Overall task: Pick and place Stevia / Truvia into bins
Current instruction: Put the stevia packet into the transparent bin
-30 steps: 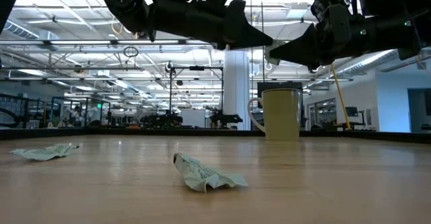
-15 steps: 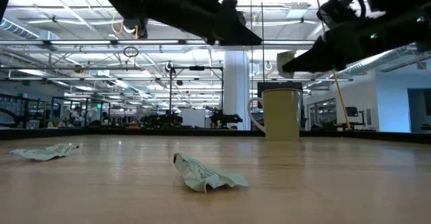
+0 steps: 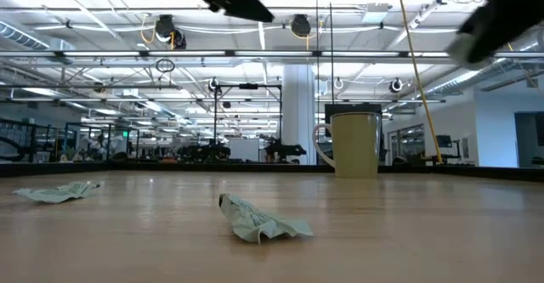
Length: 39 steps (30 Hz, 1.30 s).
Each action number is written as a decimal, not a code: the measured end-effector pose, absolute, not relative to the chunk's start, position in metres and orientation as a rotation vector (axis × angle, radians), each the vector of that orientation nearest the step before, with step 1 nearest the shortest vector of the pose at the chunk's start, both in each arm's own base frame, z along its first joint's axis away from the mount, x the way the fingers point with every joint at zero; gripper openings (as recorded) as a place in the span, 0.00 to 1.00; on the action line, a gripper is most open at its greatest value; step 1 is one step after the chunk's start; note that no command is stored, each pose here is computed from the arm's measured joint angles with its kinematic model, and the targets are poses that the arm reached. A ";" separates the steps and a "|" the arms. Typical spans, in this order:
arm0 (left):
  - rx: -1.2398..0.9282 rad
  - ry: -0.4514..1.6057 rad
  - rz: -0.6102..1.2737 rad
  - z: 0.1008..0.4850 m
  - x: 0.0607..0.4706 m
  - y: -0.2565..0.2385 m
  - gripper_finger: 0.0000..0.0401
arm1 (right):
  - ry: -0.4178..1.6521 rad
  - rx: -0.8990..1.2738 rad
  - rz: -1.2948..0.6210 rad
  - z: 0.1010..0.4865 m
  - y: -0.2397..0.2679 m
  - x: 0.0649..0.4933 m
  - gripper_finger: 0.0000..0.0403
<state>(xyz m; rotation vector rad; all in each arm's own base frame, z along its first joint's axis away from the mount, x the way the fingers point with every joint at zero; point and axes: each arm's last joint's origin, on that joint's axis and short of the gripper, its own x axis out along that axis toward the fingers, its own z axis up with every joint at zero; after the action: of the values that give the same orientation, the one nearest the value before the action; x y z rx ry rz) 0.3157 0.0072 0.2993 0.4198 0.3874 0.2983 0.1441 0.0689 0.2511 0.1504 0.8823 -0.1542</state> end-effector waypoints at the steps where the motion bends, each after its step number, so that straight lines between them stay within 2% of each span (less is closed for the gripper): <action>1: 0.421 0.402 0.316 0.303 0.310 0.008 0.40 | 0.944 0.214 -0.141 0.251 0.074 0.142 0.00; 4: 0.399 0.428 0.343 0.311 0.296 0.009 0.40 | 1.184 0.402 -0.155 0.238 0.087 0.134 0.00; 8: 0.358 0.422 0.352 0.316 0.289 0.009 0.40 | 1.515 0.553 -0.311 0.220 0.102 0.122 0.00; 11: 0.355 0.422 0.351 0.317 0.288 0.009 0.40 | 1.620 0.617 -0.332 0.212 0.116 0.122 0.00; 16: 0.341 0.420 0.354 0.316 0.288 0.009 0.40 | 1.622 0.697 -0.309 0.203 0.138 0.128 0.00; 19: 0.342 0.420 0.353 0.317 0.288 0.009 0.40 | 1.665 0.661 -0.388 0.193 0.141 0.125 0.01; 23: 0.366 0.423 0.348 0.317 0.288 0.009 0.40 | 1.685 0.648 -0.455 0.184 0.141 0.124 0.07; 31: 0.367 0.430 0.345 0.316 0.288 0.009 0.40 | 1.642 0.702 -0.361 0.185 0.147 0.130 0.22; 39: 0.333 0.497 0.233 0.308 0.286 0.005 0.40 | 1.529 0.678 -0.284 0.198 0.136 0.131 0.22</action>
<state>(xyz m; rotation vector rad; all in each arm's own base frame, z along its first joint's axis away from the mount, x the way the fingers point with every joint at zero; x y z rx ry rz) 0.2857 0.0055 0.3080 0.3334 0.4971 0.2325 0.1312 0.1362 0.1981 0.6777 1.5291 -0.2838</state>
